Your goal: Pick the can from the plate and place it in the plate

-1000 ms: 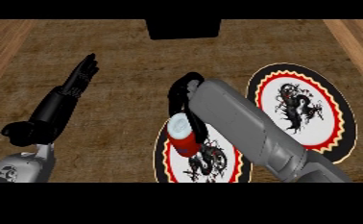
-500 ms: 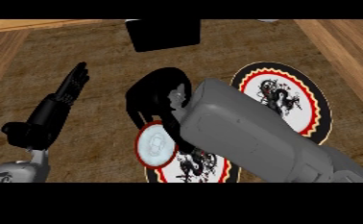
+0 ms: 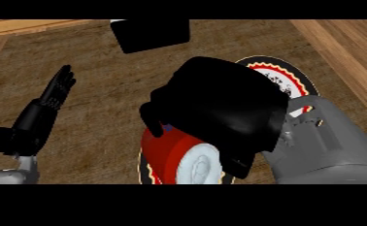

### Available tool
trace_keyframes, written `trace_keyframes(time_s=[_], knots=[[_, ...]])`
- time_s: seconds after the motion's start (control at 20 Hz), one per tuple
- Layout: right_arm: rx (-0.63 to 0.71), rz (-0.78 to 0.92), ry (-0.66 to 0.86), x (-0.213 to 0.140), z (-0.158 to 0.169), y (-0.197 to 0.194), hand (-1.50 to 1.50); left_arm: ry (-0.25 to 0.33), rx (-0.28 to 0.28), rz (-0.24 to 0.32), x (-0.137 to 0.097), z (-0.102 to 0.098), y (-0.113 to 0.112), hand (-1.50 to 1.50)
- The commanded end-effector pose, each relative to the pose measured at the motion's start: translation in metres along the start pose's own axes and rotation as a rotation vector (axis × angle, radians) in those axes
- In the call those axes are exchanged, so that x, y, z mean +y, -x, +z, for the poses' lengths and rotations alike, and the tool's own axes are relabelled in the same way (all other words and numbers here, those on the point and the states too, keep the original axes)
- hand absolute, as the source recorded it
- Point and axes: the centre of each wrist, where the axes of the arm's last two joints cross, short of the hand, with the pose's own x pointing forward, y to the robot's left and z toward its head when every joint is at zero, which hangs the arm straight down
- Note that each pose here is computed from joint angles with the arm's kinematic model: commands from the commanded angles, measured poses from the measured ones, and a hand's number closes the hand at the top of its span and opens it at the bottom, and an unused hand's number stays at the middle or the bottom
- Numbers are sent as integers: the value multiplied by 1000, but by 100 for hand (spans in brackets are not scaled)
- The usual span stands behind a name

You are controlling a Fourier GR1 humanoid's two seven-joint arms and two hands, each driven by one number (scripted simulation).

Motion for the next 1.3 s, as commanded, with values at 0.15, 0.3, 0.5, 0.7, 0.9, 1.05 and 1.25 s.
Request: trace_keyframes(time_s=[0.15, 0.3, 0.5, 0.7, 0.9, 1.05, 1.25], knots=[[46, 61, 284, 0, 100, 1, 150, -34, -30, -12, 9, 8, -1, 0], [92, 51, 364, 10, 136, 2, 150, -30, -56, -16, 13, 11, -4, 0], [136, 61, 401, 32, 174, -9, 150, -14, -96, -14, 10, 8, -14, 0], [195, -4, 443, 54, 202, -6, 150, 42, -122, -5, -1, 4, -21, 0], [260, -63, 504, 73, 227, 14, 150, 101, -141, -10, -9, 2, -28, 0], [299, -107, 550, 91, 248, 41, 150, 136, -157, 7, -21, 5, -24, 0], [319, -85, 613, 125, 267, 69, 150, 148, -160, -13, -14, -15, -41, 0]])
